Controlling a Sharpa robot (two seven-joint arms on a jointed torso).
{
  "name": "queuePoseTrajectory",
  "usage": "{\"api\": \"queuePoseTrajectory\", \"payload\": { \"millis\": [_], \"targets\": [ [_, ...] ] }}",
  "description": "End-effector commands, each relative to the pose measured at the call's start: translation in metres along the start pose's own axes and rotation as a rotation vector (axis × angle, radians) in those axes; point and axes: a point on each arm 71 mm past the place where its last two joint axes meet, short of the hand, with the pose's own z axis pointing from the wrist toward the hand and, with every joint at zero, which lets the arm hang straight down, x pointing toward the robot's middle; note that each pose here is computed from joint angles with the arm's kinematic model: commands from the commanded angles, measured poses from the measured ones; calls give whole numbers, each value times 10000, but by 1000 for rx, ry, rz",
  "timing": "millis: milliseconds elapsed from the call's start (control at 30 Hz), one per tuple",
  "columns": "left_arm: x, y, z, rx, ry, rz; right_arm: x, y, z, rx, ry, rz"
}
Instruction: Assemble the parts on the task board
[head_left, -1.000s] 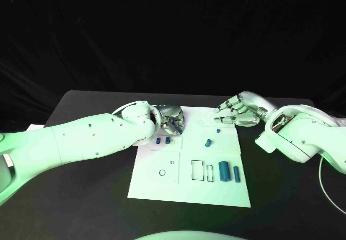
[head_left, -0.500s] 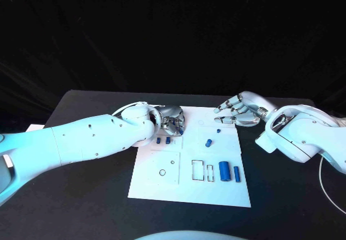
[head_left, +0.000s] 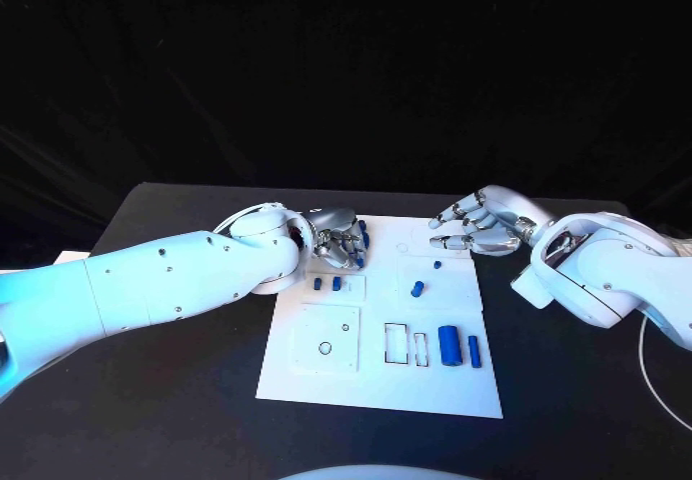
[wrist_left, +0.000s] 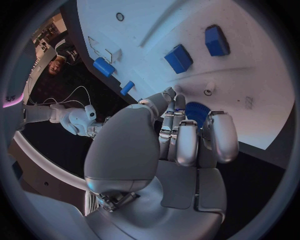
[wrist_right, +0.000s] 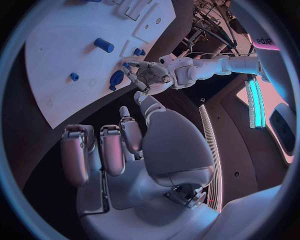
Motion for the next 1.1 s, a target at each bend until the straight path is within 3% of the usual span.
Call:
{"api": "queuePoseTrajectory", "payload": {
  "millis": [33,633,1100],
  "targets": [
    [-44,7,-35,3,-17,-63,12,2,3,-8,13,-1],
    [-132,257,-200,-56,-16,-91,9,-15,1,-3,12,-1],
    [-123,354,-236,-93,23,-90,14,-13,5,-3,14,0]
  ]
}}
